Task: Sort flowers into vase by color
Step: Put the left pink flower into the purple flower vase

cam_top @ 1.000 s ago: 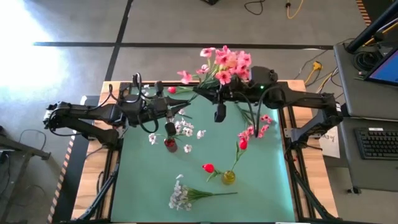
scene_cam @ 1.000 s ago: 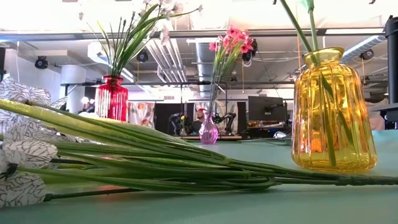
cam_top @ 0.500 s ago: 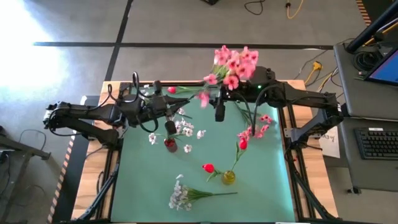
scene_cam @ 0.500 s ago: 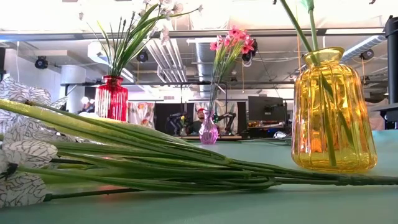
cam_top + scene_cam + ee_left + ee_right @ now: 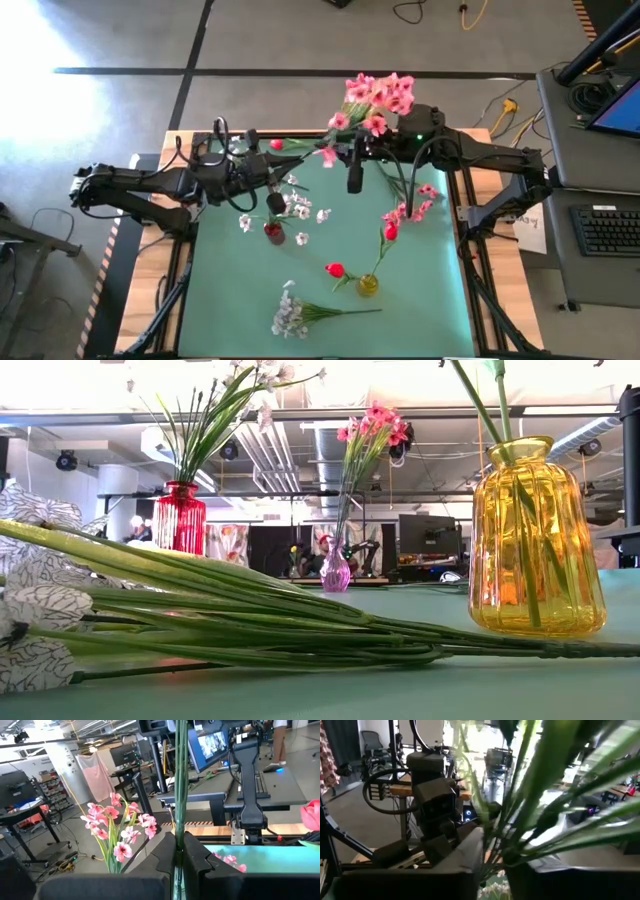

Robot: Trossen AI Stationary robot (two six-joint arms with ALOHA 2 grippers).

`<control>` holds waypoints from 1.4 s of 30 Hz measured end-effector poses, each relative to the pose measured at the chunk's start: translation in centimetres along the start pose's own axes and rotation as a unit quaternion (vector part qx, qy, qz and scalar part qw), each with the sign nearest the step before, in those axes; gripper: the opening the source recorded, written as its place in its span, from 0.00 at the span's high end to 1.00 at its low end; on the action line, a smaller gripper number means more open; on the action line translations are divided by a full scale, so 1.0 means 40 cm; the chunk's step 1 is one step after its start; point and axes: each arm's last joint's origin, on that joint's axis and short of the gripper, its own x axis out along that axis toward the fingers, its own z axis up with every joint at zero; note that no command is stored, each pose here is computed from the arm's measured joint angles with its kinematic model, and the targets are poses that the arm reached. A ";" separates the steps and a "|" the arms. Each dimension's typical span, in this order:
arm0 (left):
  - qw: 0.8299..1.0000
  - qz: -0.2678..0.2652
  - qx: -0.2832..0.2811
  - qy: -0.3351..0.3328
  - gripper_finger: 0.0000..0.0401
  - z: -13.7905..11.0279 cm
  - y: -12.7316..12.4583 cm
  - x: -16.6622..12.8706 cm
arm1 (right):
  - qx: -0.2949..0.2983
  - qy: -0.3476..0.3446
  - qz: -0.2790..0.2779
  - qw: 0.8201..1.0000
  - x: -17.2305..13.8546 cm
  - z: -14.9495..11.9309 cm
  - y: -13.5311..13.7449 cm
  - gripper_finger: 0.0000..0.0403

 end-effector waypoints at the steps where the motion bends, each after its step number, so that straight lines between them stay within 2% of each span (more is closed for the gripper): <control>1: 1.000 0.000 -0.001 0.000 1.00 0.000 0.000 0.000 | 0.000 0.000 0.000 1.000 0.000 0.000 0.000 0.90; 3: 1.000 0.001 -0.013 0.000 1.00 0.000 0.000 0.000 | -0.003 0.000 0.001 1.000 0.000 0.000 0.000 0.95; 6: 1.000 0.000 -0.013 -0.001 0.97 0.003 0.002 -0.004 | 0.000 0.000 -0.002 1.000 -0.001 0.002 -0.004 0.96; 11: 1.000 -0.003 0.002 0.009 0.82 0.033 0.024 -0.033 | 0.000 0.008 -0.017 1.000 -0.010 0.018 -0.034 0.97; 14: 0.999 -0.010 0.022 0.038 0.69 0.046 0.038 -0.051 | -0.006 0.023 -0.044 0.999 -0.009 0.018 -0.069 0.97; 17: 0.998 -0.013 0.032 0.051 0.58 0.058 0.052 -0.070 | -0.022 0.055 -0.092 0.994 -0.003 0.009 -0.119 0.97; 20: 0.997 -0.014 0.051 0.050 0.51 0.065 0.065 -0.090 | -0.024 0.080 -0.127 0.988 0.017 -0.008 -0.182 0.97; 22: 0.997 -0.014 0.066 0.049 0.47 0.062 0.072 -0.104 | -0.023 0.101 -0.130 0.986 0.044 -0.030 -0.225 0.97; 27: 0.996 -0.002 0.080 0.044 0.45 0.035 0.099 -0.145 | -0.016 0.178 -0.104 0.978 0.119 -0.117 -0.321 0.97; 32: 0.997 0.008 0.069 0.033 0.47 0.006 0.118 -0.183 | -0.014 0.231 -0.116 0.966 0.145 -0.160 -0.388 0.97; 38: 0.999 0.012 0.045 0.023 0.48 -0.011 0.127 -0.210 | -0.006 0.265 -0.113 0.958 0.163 -0.199 -0.402 0.97; 42: 0.999 0.013 0.020 0.021 0.48 -0.013 0.133 -0.222 | 0.012 0.295 -0.112 0.949 0.146 -0.211 -0.406 0.97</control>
